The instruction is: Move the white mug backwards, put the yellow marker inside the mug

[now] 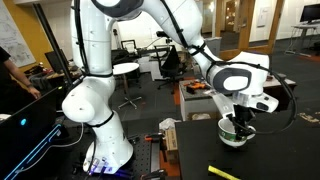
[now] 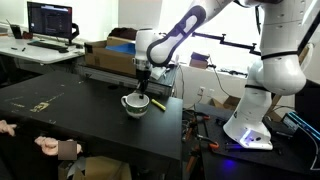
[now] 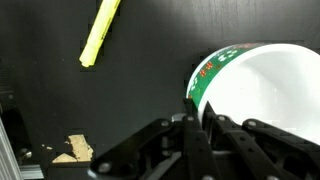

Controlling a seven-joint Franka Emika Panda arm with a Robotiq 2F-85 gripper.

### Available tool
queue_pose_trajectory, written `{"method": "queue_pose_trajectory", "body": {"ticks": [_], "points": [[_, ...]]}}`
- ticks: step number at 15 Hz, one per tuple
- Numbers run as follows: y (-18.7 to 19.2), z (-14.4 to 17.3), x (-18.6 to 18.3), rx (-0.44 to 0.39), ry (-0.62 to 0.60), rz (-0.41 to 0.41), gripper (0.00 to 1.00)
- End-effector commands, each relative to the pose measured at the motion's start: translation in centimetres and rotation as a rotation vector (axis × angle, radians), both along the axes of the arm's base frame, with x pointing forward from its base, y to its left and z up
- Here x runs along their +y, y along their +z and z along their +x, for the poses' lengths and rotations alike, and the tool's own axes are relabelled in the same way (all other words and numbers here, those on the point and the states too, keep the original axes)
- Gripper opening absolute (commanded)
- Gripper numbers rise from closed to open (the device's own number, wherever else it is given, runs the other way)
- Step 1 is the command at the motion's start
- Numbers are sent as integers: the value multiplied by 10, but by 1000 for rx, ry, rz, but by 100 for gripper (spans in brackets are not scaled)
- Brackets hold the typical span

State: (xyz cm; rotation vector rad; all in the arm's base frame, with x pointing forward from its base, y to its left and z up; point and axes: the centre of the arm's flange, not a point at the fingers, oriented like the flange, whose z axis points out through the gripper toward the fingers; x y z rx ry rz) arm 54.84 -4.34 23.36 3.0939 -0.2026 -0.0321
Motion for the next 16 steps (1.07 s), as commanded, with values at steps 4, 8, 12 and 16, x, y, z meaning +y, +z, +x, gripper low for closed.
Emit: {"method": "queue_pose_trajectory", "body": {"ticks": [4,8,12,16], "points": [[12,28,-10,17,-74,14,3],[11,37,-19,27,-106,28,3],[8,42,-30,34,-136,38,3],[4,45,-40,39,-167,54,3]]}}
